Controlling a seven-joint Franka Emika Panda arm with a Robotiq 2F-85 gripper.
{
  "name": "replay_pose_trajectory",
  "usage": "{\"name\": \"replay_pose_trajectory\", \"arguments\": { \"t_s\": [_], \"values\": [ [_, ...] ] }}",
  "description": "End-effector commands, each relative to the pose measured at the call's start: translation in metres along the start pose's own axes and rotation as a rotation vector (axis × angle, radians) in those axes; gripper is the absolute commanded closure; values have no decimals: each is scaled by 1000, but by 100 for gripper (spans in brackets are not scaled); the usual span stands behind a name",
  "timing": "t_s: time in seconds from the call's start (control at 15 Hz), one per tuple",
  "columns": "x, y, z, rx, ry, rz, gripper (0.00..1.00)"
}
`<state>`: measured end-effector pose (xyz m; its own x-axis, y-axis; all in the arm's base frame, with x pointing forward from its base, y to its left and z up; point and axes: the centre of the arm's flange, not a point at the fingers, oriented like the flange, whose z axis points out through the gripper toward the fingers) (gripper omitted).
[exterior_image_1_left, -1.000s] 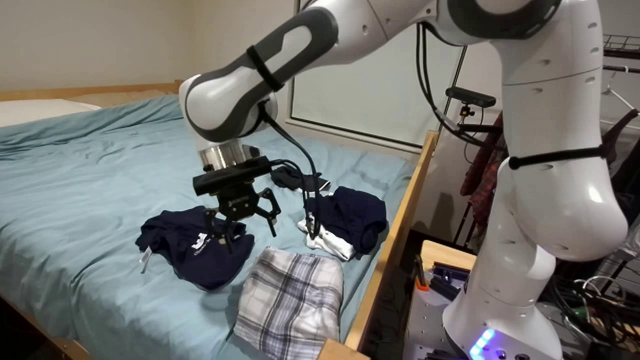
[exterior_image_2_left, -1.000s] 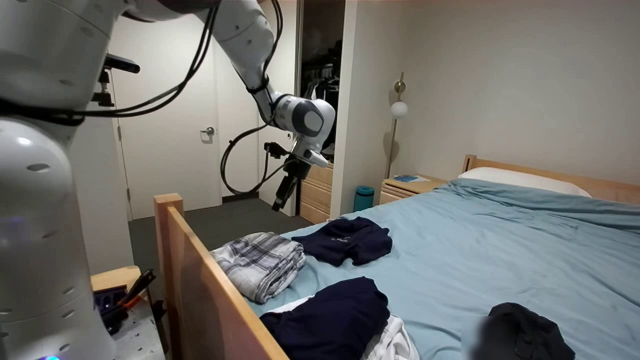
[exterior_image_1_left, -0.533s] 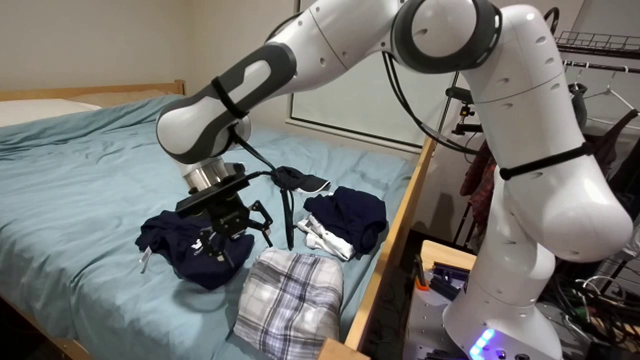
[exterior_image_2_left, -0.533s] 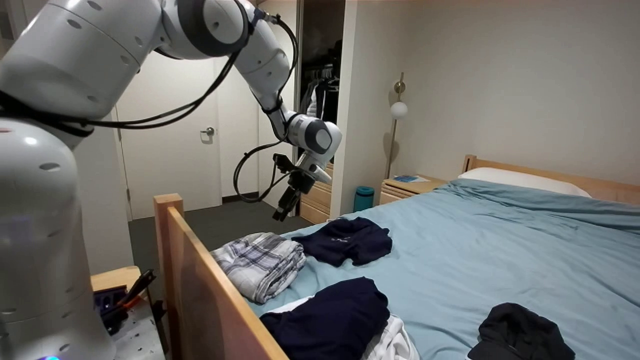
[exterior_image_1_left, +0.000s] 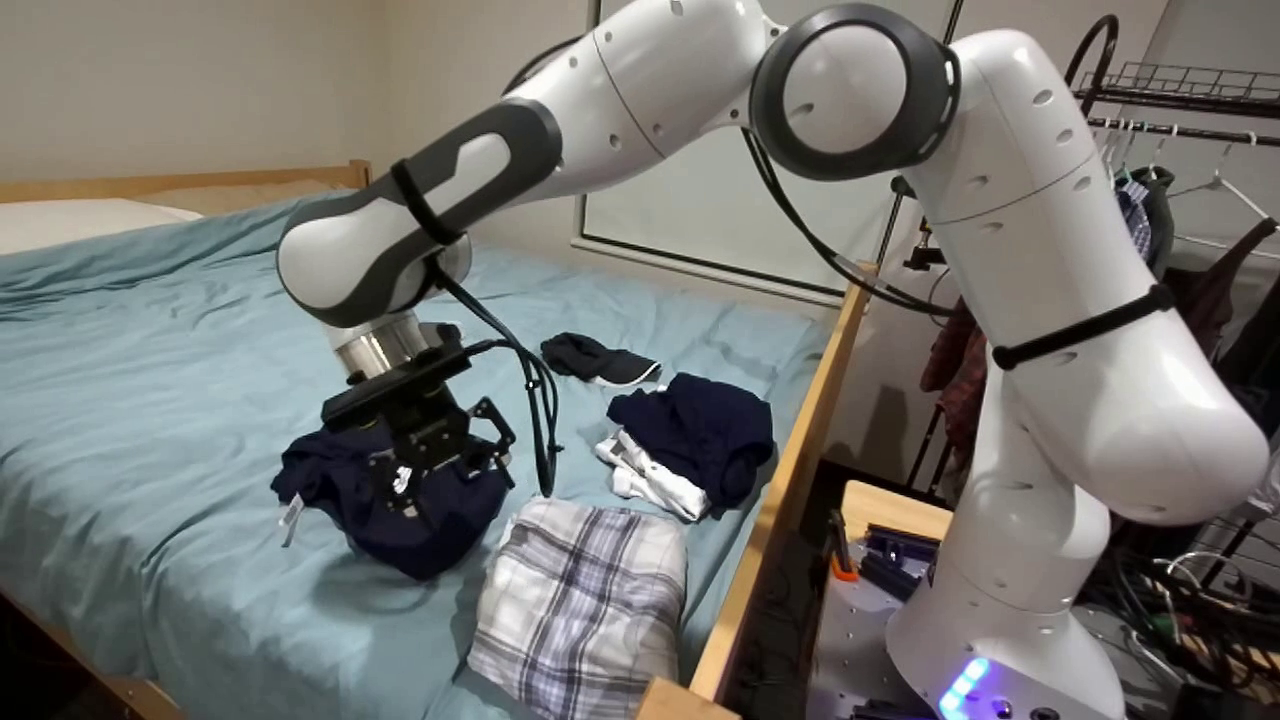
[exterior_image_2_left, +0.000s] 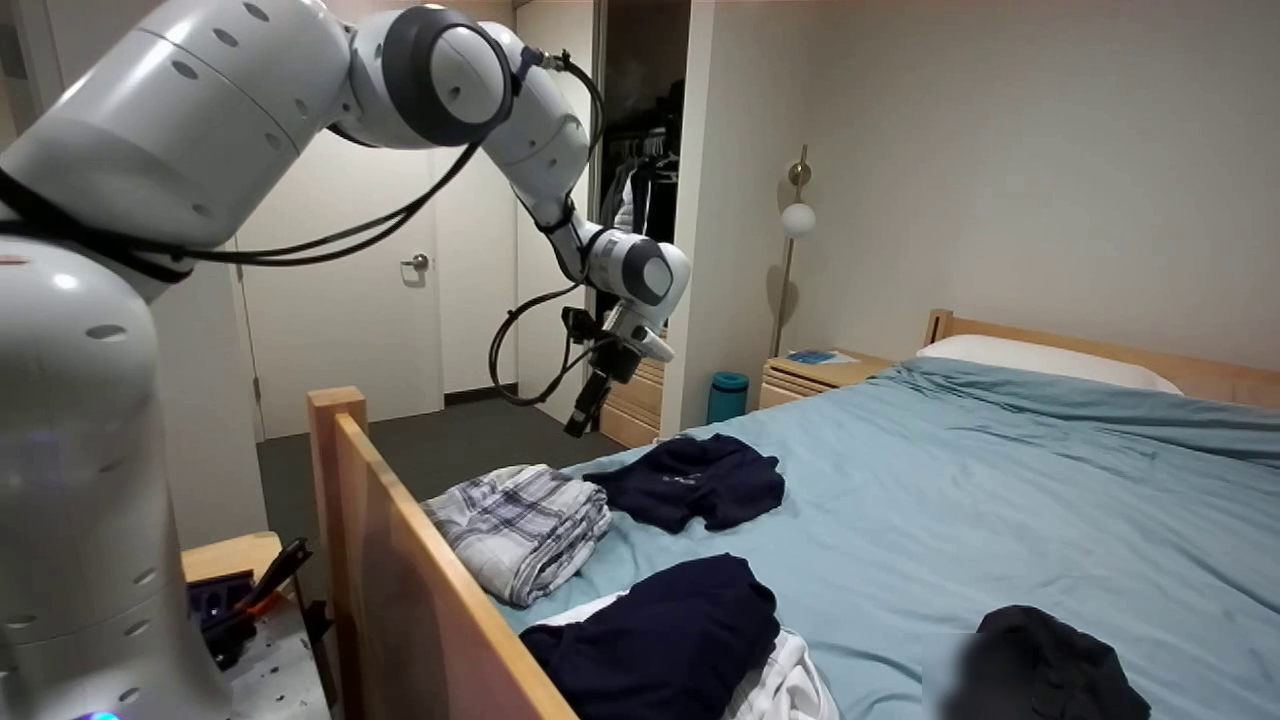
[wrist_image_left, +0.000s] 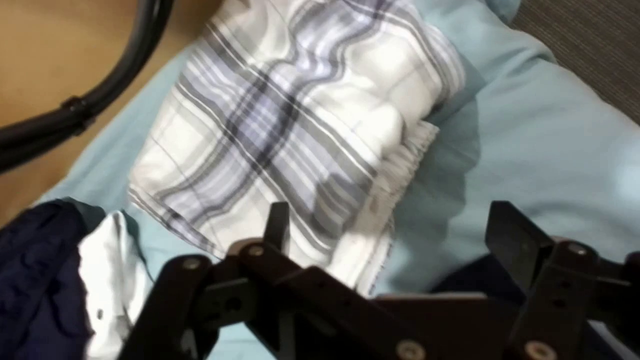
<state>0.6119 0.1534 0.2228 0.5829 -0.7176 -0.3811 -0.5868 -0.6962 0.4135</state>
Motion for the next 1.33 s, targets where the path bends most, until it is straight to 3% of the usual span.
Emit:
{"name": "replay_pose_trajectory", "arguments": {
  "t_s": [0.0, 0.13, 0.4, 0.8, 1.2, 1.27],
  "values": [
    [2, -5, -2, 25, 20, -13, 0],
    [3, -6, 1, 44, 18, 3, 0],
    [16, -5, 29, -57, -32, 200, 0],
    [29, -14, 62, -112, -88, 254, 0],
    [18, 2, 74, -161, -185, 295, 0],
    [19, 0, 79, -171, -202, 295, 15]
  ]
}}
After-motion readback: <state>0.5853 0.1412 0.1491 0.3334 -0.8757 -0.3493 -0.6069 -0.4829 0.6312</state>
